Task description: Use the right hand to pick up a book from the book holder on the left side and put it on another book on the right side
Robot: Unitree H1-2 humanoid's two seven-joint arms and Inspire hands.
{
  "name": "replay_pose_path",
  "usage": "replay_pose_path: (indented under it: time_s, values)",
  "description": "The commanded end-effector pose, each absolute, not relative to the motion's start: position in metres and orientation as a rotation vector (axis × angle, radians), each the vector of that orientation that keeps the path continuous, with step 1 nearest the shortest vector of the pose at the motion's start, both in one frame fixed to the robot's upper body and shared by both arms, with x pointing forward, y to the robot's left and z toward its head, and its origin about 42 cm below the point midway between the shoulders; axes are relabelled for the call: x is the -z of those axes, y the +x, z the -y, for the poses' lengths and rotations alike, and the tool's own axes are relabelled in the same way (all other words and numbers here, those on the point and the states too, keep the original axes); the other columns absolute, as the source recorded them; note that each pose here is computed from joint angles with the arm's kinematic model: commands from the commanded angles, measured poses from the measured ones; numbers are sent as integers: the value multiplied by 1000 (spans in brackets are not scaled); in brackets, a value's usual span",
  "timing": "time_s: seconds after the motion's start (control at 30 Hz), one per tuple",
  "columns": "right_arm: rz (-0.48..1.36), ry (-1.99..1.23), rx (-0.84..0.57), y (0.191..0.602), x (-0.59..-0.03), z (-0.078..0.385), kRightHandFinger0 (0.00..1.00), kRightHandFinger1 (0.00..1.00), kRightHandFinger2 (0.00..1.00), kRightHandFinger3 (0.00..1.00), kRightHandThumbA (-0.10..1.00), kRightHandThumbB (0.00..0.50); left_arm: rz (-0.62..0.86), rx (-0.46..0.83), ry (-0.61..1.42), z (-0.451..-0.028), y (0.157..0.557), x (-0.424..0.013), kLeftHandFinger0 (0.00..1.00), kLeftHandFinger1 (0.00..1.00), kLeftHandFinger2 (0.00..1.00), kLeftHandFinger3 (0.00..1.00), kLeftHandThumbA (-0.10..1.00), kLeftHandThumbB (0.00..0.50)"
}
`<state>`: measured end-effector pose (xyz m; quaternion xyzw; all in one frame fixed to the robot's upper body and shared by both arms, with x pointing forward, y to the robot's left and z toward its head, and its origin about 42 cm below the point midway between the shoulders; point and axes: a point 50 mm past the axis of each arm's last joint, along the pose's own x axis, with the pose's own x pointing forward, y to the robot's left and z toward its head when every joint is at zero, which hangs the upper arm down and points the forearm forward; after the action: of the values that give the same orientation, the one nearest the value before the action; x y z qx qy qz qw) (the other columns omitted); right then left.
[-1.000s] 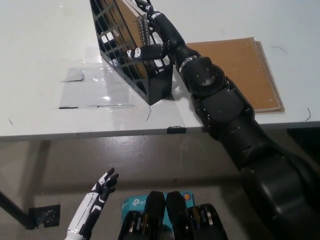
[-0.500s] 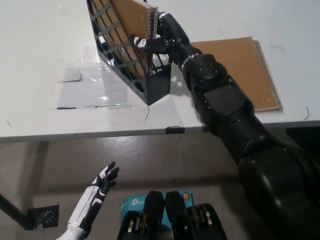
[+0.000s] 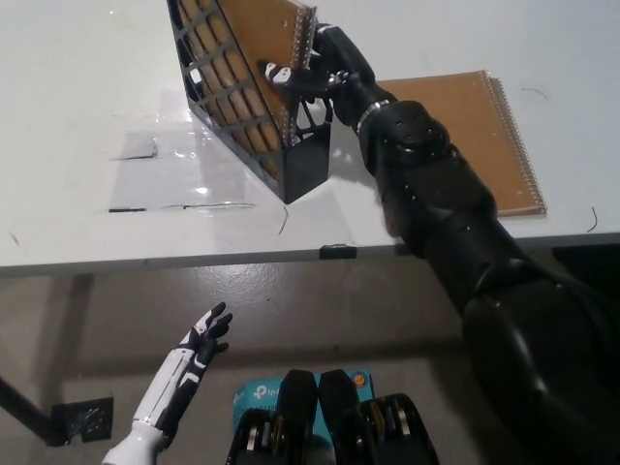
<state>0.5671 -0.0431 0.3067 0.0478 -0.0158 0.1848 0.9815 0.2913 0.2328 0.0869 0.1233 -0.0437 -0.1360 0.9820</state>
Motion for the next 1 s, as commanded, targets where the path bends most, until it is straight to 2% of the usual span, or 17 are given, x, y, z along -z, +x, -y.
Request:
replay_pose_path:
  time_s: [0.0, 0.1, 0.17, 0.2, 0.23, 0.37, 0.47, 0.6, 0.7, 0.87, 0.93, 0.97]
  values:
    - [183, 393, -478, 572, -412, 30, 0, 413, 857, 827, -100, 151, 124, 296, 260, -237, 298, -97, 926, 1000, 1000, 1000, 973, 234]
    - [179, 596, -536, 571, -440, 33, 0, 407, 840, 862, -100, 114, 135, 303, 276, -237, 298, -96, 907, 1000, 1000, 1000, 994, 240]
    - [182, 727, -585, 568, -464, 37, 0, 384, 785, 889, -100, 123, 132, 308, 271, -238, 297, -94, 908, 1000, 1000, 1000, 986, 250]
    - [181, 784, -595, 566, -476, 39, 0, 374, 772, 920, -100, 133, 119, 304, 257, -237, 296, -93, 911, 1000, 1000, 1000, 974, 269]
    - [181, 807, -600, 564, -484, 40, 0, 355, 768, 1000, -100, 135, 116, 302, 251, -237, 296, -92, 911, 1000, 1000, 1000, 961, 268]
    - [195, 897, -669, 555, -515, 48, 0, 341, 755, 1000, -100, 137, 127, 304, 271, -237, 297, -92, 893, 1000, 1000, 1000, 979, 257]
    - [198, 963, -732, 546, -542, 57, 0, 330, 739, 1000, -100, 166, 126, 299, 275, -236, 298, -94, 887, 1000, 1000, 1000, 984, 263]
    - [248, 960, -746, 538, -569, 67, 0, 255, 698, 1000, -100, 129, 134, 298, 281, -235, 300, -95, 878, 990, 1000, 1000, 993, 254]
    - [279, 966, -748, 536, -582, 76, 0, 268, 719, 1000, -100, 164, 130, 299, 280, -235, 299, -94, 875, 988, 1000, 1000, 996, 260]
    - [353, 948, -737, 531, -603, 99, 0, 265, 745, 1000, -100, 143, 134, 306, 294, -235, 300, -95, 855, 977, 1000, 1000, 1000, 240]
    - [377, 946, -734, 531, -609, 112, 0, 259, 726, 1000, -100, 127, 132, 306, 294, -236, 300, -95, 853, 974, 1000, 1000, 1000, 240]
    - [383, 947, -728, 531, -611, 116, 0, 223, 689, 1000, -100, 118, 131, 305, 296, -236, 300, -96, 851, 972, 1000, 1000, 1000, 246]
